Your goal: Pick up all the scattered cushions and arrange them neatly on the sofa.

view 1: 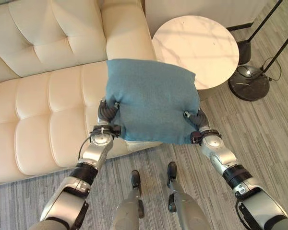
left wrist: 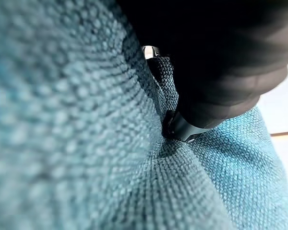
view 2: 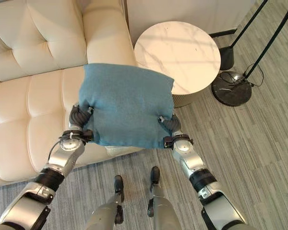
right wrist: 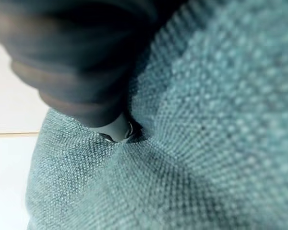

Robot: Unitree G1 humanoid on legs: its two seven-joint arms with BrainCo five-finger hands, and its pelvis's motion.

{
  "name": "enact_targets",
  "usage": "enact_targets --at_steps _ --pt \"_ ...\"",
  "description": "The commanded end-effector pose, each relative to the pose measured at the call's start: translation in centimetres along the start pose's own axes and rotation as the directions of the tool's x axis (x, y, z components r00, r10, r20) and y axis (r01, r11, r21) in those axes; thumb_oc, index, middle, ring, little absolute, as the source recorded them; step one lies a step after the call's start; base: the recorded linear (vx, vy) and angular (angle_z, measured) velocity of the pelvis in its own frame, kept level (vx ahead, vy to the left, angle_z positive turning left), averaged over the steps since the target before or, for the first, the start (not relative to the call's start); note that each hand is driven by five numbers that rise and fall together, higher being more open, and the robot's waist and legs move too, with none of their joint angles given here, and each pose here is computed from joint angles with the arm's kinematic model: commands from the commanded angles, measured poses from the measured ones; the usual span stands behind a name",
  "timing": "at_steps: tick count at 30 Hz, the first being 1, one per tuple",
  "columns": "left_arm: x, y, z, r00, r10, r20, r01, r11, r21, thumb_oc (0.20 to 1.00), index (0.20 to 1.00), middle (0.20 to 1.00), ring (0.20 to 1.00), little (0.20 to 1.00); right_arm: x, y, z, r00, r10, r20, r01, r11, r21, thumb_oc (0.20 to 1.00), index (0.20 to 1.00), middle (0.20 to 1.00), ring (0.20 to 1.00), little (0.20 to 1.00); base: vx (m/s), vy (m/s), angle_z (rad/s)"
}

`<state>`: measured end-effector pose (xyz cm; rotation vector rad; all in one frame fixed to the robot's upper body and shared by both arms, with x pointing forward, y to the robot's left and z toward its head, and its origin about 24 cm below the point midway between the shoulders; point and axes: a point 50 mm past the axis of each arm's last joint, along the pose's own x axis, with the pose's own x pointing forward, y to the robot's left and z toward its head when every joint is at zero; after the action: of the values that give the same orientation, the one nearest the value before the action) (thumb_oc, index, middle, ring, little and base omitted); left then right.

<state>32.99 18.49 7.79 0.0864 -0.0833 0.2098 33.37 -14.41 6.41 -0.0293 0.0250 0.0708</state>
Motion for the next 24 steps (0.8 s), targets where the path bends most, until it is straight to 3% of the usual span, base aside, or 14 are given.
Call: enact_targets --at_steps 1,7,11,16,24 --pt "-1.7 -5.5 3.8 0.952 -0.208 0.224 0.233 0.968 -0.093 0.200 0.200 0.200 0.200 0.200 -1.5 7.0 4.3 0.920 0.283 0.271 -0.321 0.941 0.107 0.200 0.200 0.200 0.200 0.200 0.12 0.078 -0.04" --pt "-6.2 -0.3 1.3 0.971 -0.161 0.177 0.184 0.976 -0.119 0.200 0.200 0.200 0.200 0.200 -6.7 3.0 4.1 0.895 0.250 0.369 -0.317 0.939 0.132 0.200 0.200 0.200 0.200 0.200 0.07 0.092 -0.09" --pt "-7.8 1.9 2.1 0.964 -0.145 0.222 0.165 0.983 -0.075 0.200 0.200 0.200 0.200 0.200 -8.6 1.7 5.7 0.863 0.216 0.457 -0.289 0.953 0.096 0.200 0.200 0.200 0.200 0.200 -0.12 0.111 -0.21" --pt "-8.3 2.3 2.6 0.952 -0.182 0.246 0.201 0.978 -0.056 0.200 0.200 0.200 0.200 0.200 -9.5 0.8 6.1 0.852 0.182 0.491 -0.237 0.970 0.052 0.200 0.200 0.200 0.200 0.200 -0.28 0.001 -0.11" --pt "-8.6 2.3 2.5 0.952 -0.202 0.231 0.226 0.970 -0.084 0.200 0.200 0.200 0.200 0.200 -9.3 -0.4 6.7 0.851 0.145 0.505 -0.184 0.983 0.029 0.200 0.200 0.200 0.200 0.200 -0.20 -0.195 0.66"
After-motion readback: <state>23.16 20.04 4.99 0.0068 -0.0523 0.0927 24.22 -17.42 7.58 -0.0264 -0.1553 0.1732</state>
